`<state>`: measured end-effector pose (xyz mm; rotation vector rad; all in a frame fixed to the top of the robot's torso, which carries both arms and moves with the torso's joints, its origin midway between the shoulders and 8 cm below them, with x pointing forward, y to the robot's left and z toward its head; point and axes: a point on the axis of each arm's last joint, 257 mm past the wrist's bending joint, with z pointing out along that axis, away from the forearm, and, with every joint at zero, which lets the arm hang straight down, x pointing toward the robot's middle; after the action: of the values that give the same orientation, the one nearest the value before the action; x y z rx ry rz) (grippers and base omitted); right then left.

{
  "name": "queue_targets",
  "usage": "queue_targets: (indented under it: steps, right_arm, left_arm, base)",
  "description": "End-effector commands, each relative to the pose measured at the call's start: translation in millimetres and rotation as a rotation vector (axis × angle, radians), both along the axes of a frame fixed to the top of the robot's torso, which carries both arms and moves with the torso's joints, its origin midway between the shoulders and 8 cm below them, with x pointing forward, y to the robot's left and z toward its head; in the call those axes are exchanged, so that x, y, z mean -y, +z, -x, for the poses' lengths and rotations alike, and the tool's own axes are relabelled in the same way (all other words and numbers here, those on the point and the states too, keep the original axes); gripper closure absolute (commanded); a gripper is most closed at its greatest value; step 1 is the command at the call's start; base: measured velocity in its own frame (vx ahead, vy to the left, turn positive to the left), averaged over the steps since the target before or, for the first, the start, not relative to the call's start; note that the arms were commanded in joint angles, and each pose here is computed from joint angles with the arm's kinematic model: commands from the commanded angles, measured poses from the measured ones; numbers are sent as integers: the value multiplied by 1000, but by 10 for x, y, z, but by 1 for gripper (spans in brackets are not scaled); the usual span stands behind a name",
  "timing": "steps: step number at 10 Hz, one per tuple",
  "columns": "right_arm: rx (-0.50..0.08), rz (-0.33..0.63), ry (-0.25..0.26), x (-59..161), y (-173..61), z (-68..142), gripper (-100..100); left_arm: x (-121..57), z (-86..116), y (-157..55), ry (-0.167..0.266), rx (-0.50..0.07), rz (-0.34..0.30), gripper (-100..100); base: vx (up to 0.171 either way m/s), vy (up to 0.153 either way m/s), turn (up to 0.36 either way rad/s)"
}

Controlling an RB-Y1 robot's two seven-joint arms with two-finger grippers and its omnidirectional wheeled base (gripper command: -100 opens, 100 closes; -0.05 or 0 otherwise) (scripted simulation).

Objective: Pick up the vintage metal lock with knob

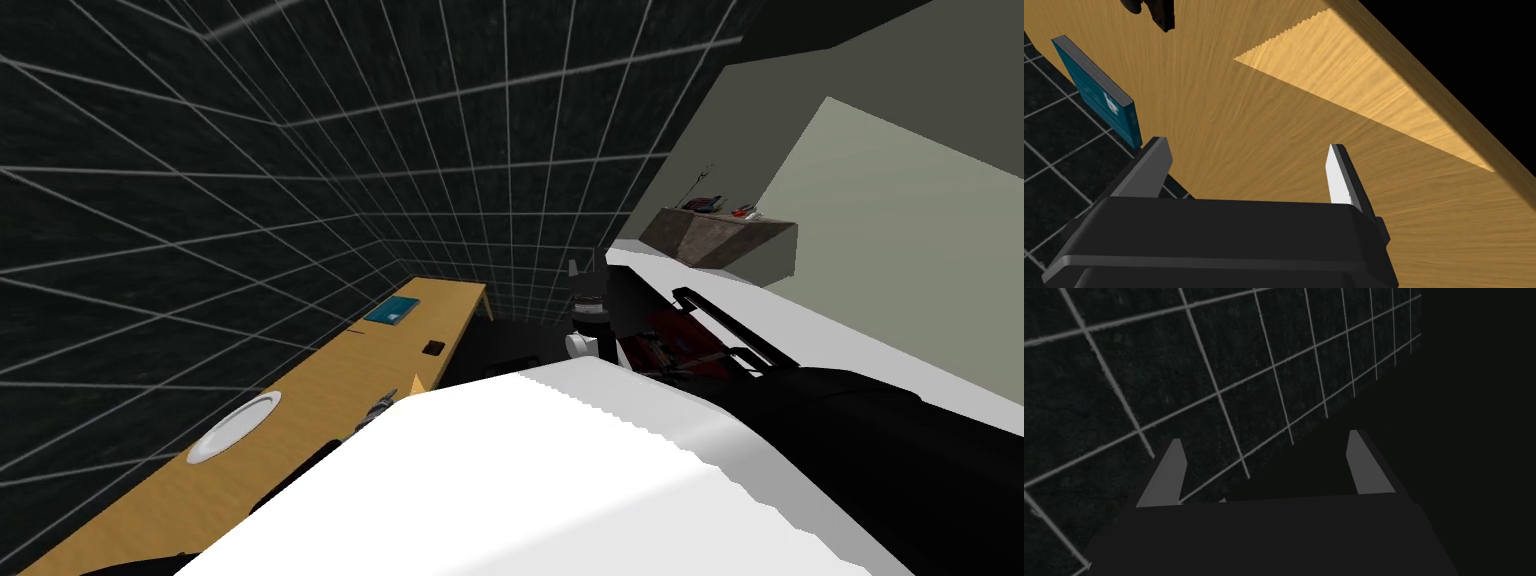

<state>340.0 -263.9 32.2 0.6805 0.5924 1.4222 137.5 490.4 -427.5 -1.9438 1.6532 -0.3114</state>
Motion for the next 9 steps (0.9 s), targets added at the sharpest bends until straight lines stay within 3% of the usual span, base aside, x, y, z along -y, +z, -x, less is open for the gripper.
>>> queue_targets:
  steps: [1,9]
  right_arm:
    - [0,0,0,0,0,0,0]
    - [0,0,0,1,-1,0,0]
  left_arm:
    - [-32,229,-118,38,-60,37,-100]
    - [-44,1119,-458,219,-284,230,-100]
  base:
    - [125,29,-201]
    - [178,73,-221]
